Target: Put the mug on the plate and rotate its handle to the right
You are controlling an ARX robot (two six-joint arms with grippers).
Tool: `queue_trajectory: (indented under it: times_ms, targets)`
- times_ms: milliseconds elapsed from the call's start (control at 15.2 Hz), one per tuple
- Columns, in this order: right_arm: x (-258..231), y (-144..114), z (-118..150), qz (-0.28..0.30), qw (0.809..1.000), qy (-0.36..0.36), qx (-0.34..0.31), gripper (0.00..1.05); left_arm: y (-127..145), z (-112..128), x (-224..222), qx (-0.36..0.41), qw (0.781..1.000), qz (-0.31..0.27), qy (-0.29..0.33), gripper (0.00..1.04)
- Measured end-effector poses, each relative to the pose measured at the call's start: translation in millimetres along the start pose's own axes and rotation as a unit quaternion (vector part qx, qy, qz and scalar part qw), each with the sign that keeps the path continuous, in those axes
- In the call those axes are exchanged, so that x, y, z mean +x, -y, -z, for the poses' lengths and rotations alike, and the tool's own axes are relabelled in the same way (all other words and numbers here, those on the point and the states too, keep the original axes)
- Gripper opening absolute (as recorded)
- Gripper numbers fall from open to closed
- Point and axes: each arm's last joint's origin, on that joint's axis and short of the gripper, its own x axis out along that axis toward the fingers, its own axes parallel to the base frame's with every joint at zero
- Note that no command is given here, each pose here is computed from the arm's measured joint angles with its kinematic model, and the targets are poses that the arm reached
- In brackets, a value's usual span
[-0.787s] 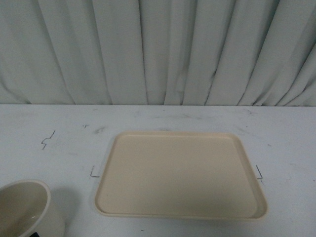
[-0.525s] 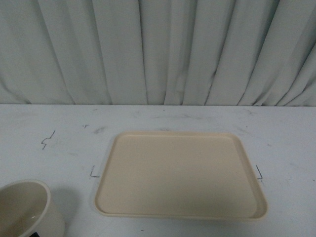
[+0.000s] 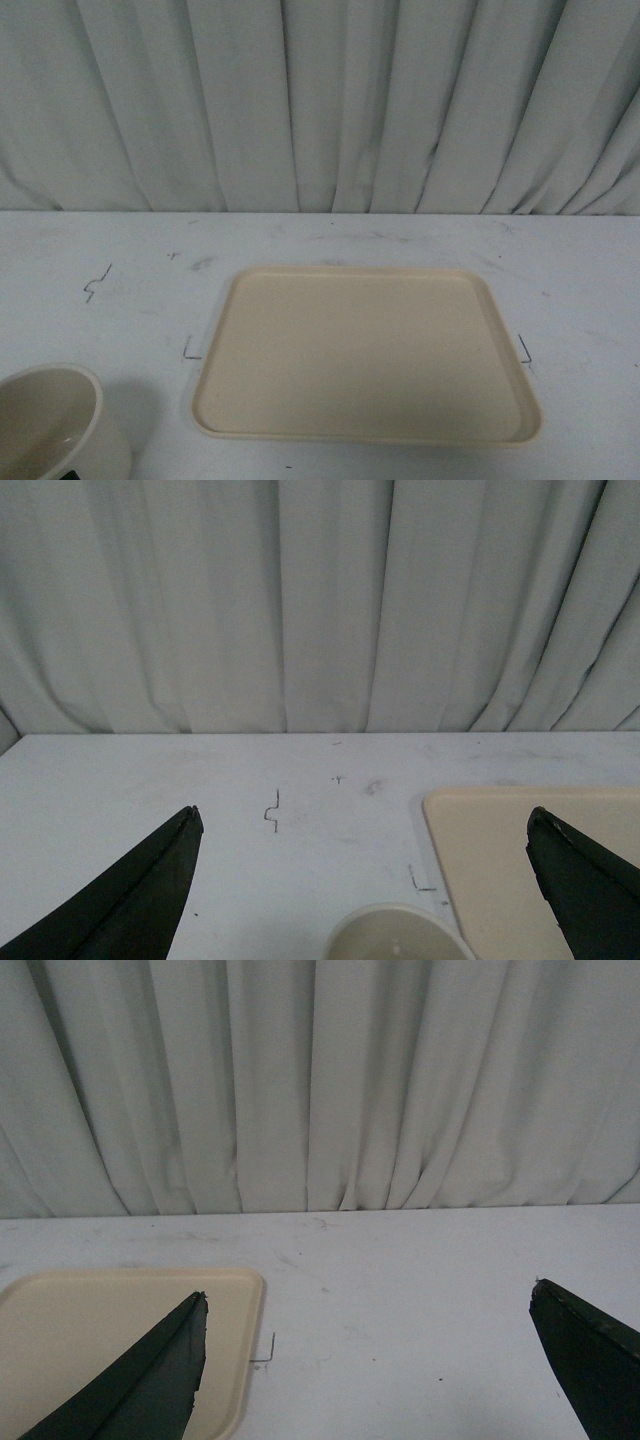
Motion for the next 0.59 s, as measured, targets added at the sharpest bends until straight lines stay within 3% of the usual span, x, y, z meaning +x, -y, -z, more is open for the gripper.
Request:
queue_trajectory:
  times_ms: [66,131,262,590]
  targets:
    - [0,0,0,0.0,1.0,0.0,0.0,0.98,2,1,0,-0.003,0.995,-0.04,-0.096,0.98]
    - [0,0,0,0.0,1.0,0.001,0.001,0.98,-4,-11,19,0.025,0.967,-0.112,-0.226,0.98]
    - [0,0,0,0.0,1.0,0.0,0.001,0.98,-17,-17,58,-0.004,0.953,-0.089,-0.29,0.98]
    - [0,0,0,0.0,1.0,0.0,0.001,0.98,-16,11,110,-0.038,0.901,-0.053,-0.429,0.98]
